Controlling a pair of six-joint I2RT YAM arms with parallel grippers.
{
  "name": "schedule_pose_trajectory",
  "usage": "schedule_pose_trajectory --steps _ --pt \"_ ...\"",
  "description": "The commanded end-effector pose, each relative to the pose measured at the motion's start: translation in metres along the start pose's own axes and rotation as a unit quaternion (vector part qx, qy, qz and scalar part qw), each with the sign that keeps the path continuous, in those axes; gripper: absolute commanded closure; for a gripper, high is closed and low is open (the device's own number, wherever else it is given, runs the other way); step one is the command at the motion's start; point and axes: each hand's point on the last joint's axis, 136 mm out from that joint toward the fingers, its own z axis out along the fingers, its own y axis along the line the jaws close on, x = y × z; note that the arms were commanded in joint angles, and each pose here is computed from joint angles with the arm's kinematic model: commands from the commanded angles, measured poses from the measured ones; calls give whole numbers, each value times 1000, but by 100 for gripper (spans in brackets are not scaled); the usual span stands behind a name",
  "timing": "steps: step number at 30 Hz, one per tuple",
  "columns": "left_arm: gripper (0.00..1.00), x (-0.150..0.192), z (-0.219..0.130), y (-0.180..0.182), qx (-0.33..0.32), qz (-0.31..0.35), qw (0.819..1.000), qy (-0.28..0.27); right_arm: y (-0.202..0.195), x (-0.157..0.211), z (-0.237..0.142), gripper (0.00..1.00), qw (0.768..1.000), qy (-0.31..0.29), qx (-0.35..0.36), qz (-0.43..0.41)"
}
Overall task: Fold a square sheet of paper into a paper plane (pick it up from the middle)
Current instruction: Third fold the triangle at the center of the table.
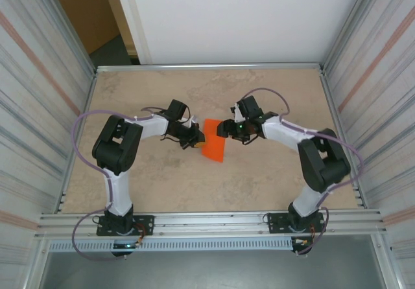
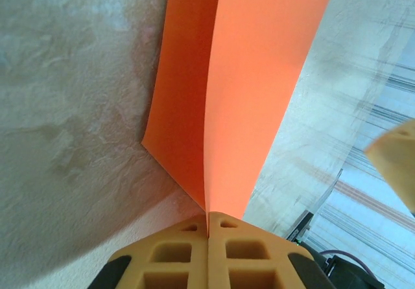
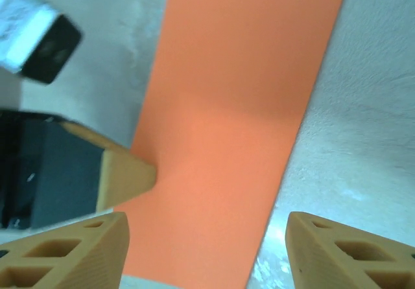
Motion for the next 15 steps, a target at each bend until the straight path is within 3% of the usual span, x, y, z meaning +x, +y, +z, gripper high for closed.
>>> schedule_pose_trajectory --steps 1,7,11,15 --pt "100 -3 -13 -13 6 -2 1000 -13 5 5 -18 33 992 -51 34 -112" --pt "100 -1 -18 -17 4 -12 1000 -20 28 29 -32 32 964 -87 51 -244" --pt "100 0 -20 -19 3 -18 1000 -22 44 45 -27 30 952 -79 20 -296" --pt "100 1 -19 -21 1 -25 999 -22 57 60 -15 26 921 -88 11 -378"
